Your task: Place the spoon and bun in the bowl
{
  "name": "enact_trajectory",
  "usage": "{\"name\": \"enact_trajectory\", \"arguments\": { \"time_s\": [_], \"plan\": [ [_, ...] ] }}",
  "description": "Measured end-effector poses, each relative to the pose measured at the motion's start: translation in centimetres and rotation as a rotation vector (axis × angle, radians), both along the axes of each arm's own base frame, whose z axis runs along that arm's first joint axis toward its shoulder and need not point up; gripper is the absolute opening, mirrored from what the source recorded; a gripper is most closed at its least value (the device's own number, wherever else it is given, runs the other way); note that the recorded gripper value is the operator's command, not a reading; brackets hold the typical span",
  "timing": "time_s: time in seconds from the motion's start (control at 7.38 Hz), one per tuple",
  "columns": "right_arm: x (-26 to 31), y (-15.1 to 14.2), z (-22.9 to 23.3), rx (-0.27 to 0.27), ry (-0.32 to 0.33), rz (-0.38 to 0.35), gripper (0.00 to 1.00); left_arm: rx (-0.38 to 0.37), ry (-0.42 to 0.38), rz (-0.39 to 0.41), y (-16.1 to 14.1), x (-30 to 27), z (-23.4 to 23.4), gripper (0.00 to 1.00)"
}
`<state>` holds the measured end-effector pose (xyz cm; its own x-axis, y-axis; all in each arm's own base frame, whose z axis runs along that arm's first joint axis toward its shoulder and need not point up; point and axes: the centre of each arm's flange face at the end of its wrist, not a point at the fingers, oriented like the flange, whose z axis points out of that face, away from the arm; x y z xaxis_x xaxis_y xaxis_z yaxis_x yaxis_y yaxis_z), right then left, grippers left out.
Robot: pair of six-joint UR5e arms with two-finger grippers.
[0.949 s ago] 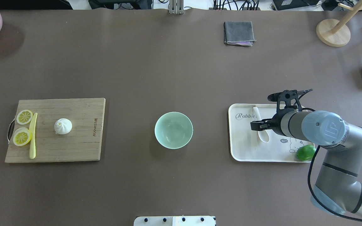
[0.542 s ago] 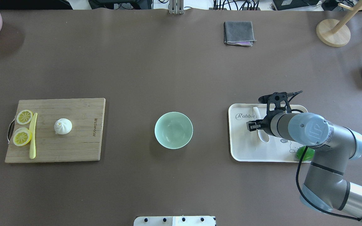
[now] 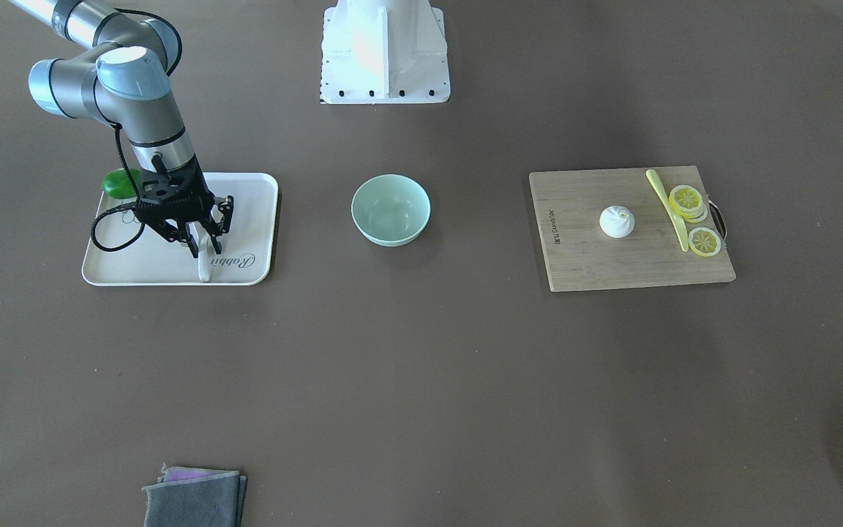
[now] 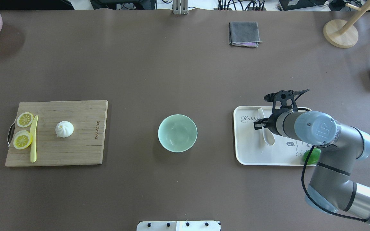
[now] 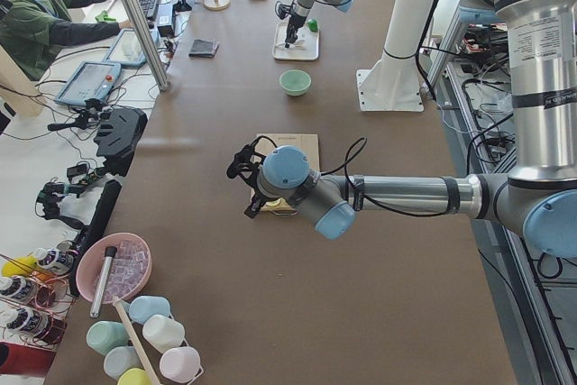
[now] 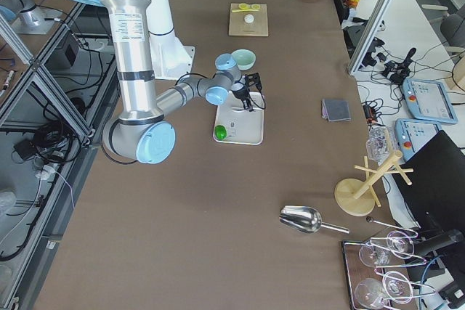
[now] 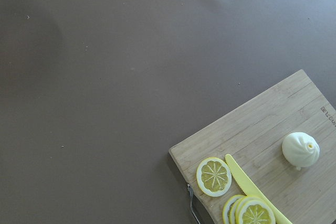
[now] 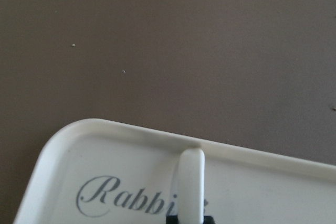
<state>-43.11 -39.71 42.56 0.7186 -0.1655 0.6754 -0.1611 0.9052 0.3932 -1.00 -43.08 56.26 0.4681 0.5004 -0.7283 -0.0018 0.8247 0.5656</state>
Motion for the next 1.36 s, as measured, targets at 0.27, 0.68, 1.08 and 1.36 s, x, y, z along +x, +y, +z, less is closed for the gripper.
{"name": "enact_trajectory", "arguments": {
  "time_s": [0.27, 0.68, 1.08, 1.36],
  "plan": [
    [-2.1, -1.2, -4.2, -0.071, -0.041, 0.067, 0.00, 0.000, 0.000, 0.001, 0.0, 0.0, 0.0, 0.99],
    [-11.2, -0.9, -19.2, -0.302, -0.114, 0.294, 0.00, -0.001, 0.000, 0.003, 0.0, 0.1, 0.0, 0.99],
    [-17.6, 1.5, -26.3, -0.366, -0.170, 0.409, 1.00, -0.002, 0.001, 0.009, 0.0, 0.4, 0.0, 0.99],
    [-18.4, 2.5, -26.5, -0.334, -0.176, 0.431, 1.00, -0.009, 0.004, 0.008, -0.1, 0.6, -0.1, 0.99]
  ]
}}
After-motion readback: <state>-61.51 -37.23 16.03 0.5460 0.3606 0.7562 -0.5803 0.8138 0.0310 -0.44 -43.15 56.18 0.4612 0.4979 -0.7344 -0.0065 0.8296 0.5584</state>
